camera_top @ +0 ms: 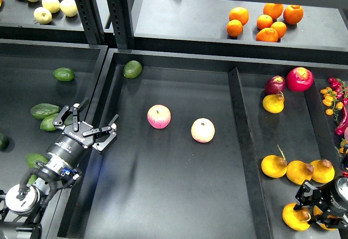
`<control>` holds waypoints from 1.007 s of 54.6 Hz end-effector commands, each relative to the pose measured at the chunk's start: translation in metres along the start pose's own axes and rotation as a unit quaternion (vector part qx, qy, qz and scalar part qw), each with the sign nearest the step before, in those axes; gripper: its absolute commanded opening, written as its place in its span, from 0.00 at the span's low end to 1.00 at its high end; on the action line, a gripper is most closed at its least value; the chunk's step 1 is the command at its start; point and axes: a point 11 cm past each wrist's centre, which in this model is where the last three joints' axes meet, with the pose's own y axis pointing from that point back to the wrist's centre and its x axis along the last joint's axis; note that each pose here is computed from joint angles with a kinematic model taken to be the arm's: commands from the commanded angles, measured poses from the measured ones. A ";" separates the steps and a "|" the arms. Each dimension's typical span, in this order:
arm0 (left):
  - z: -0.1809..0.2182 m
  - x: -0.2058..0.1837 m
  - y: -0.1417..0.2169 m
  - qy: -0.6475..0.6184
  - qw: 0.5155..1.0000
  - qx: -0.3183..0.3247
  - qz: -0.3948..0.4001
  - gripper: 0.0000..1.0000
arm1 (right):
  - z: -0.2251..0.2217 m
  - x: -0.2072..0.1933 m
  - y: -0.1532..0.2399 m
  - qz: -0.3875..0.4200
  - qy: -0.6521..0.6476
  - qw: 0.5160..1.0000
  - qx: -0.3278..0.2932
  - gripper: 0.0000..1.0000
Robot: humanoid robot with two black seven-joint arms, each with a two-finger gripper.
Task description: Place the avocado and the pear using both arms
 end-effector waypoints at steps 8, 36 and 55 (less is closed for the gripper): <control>0.000 0.000 0.000 0.000 1.000 0.000 0.000 0.99 | 0.001 0.022 0.039 0.033 -0.009 0.999 0.017 0.99; -0.003 0.000 -0.001 0.000 1.000 0.005 0.000 0.99 | -0.116 -0.003 0.069 -0.065 -0.093 0.965 0.238 0.99; -0.004 0.003 0.003 0.002 1.000 0.003 0.005 0.99 | -0.180 -0.054 0.064 -0.232 -0.200 0.858 0.411 0.99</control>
